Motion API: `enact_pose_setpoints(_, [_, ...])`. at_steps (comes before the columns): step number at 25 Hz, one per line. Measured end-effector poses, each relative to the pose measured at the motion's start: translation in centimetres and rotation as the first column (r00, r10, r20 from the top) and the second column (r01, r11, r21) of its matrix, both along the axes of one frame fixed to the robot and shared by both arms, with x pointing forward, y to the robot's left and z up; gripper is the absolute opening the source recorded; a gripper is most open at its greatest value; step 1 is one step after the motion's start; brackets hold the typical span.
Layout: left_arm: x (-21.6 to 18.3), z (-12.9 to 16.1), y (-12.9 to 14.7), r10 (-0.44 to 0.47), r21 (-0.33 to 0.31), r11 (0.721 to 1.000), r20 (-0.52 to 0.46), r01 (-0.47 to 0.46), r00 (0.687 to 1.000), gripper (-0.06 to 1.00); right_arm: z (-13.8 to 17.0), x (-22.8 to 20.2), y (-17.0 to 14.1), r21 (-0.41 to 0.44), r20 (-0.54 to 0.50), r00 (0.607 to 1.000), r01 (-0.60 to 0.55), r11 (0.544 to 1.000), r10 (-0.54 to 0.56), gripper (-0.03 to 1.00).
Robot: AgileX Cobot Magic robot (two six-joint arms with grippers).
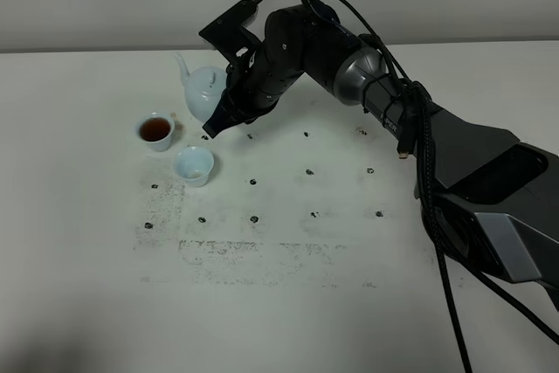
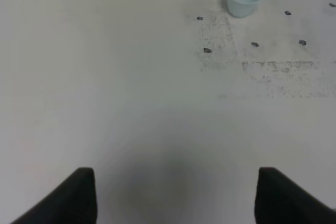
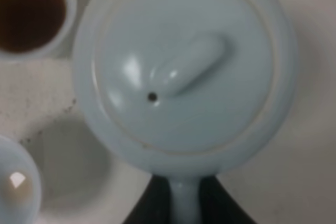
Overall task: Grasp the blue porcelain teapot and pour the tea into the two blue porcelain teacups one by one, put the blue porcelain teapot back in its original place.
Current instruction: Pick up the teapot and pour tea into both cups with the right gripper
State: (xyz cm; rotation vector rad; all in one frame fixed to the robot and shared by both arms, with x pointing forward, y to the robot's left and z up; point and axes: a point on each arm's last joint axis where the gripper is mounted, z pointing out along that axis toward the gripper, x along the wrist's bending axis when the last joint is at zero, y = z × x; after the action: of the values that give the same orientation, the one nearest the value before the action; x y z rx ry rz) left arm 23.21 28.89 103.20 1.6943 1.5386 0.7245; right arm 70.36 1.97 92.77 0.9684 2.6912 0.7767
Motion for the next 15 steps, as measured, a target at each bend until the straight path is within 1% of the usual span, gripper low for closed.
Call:
enact_pose_setpoints(6, [0.0,0.0,0.0,0.000,0.000,1.000,0.000,0.000,1.000,0.61,-1.4,0.1,0.0,-0.017,-0.011,1.000,-0.010,1.000,0.009,0.05])
enact_pose_setpoints(9, [0.0,0.0,0.0,0.000,0.000,1.000,0.001,0.000,1.000,0.61,-1.4,0.1,-0.1,-0.032,-0.002,1.000,-0.012,0.999,0.012,0.05])
enact_pose_setpoints(12, [0.0,0.0,0.0,0.000,0.000,1.000,0.001,0.000,1.000,0.61,-0.4,0.0,-0.5,-0.078,0.010,1.000,-0.022,0.997,0.023,0.05])
enact_pose_setpoints(15, [0.0,0.0,0.0,0.000,0.000,1.000,0.001,0.000,1.000,0.61,2.1,-0.3,-1.3,-0.124,0.027,0.999,-0.029,0.992,0.032,0.05])
